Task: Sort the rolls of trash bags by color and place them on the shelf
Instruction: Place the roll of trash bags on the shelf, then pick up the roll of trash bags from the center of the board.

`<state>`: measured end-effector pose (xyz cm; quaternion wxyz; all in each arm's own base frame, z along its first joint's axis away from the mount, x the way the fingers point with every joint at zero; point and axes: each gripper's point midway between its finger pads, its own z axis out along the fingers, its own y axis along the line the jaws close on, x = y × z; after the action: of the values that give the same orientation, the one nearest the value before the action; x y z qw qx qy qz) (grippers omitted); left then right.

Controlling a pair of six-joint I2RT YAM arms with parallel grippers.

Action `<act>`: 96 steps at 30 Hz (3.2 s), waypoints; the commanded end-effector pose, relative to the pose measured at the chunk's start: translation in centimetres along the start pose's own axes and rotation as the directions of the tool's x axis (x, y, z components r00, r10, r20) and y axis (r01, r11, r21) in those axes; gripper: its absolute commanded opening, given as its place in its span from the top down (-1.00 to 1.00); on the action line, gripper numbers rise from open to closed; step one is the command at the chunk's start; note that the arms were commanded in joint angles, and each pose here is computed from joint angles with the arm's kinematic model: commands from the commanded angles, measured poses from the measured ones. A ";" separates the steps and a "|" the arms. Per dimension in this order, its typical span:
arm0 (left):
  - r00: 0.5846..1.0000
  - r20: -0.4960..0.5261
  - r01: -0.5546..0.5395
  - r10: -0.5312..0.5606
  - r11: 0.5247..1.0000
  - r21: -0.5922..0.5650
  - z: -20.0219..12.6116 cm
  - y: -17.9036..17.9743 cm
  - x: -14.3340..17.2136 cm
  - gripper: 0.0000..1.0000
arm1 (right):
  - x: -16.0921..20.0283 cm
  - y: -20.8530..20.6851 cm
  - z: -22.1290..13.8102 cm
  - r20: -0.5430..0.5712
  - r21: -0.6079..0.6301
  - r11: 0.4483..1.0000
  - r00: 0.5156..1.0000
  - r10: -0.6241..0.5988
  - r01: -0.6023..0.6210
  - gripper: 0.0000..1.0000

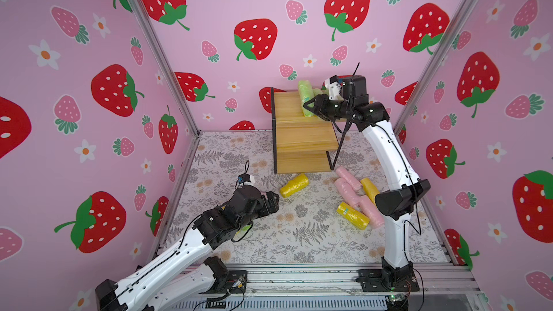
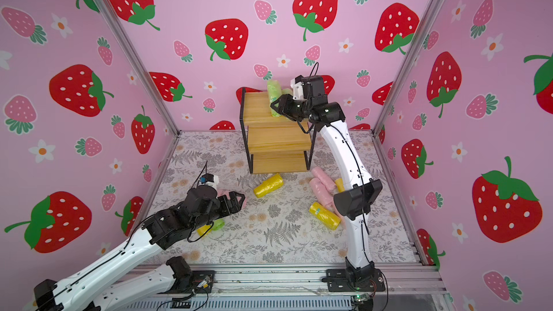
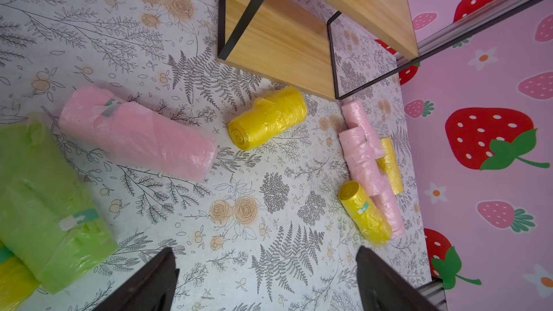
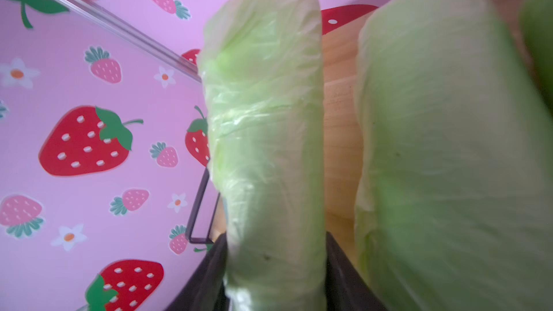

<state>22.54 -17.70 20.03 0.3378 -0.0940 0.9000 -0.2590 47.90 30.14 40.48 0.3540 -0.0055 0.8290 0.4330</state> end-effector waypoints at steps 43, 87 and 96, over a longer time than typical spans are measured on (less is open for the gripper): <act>0.723 -0.293 -0.602 0.626 0.779 0.177 17.4 -4.6 0.1 -0.95 | 23.0 -10.1 -23.8 0.064 0.206 0.976 0.997 0.053 -0.065 -0.67; 0.861 -0.324 -0.397 0.391 0.916 0.048 20.6 -4.2 1.6 1.00 | 26.5 -14.5 -24.4 -0.011 0.371 0.924 0.995 0.099 -0.088 -0.76; 0.976 -0.008 0.210 -0.218 0.934 0.290 9.7 -6.1 0.0 1.00 | 30.1 -11.1 -21.4 -0.200 0.146 0.971 0.956 0.216 -0.189 -0.99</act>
<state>28.61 -25.99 12.07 0.2846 -0.0244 0.9104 -0.2995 17.23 14.40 22.73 0.2576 0.0646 0.8967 0.3540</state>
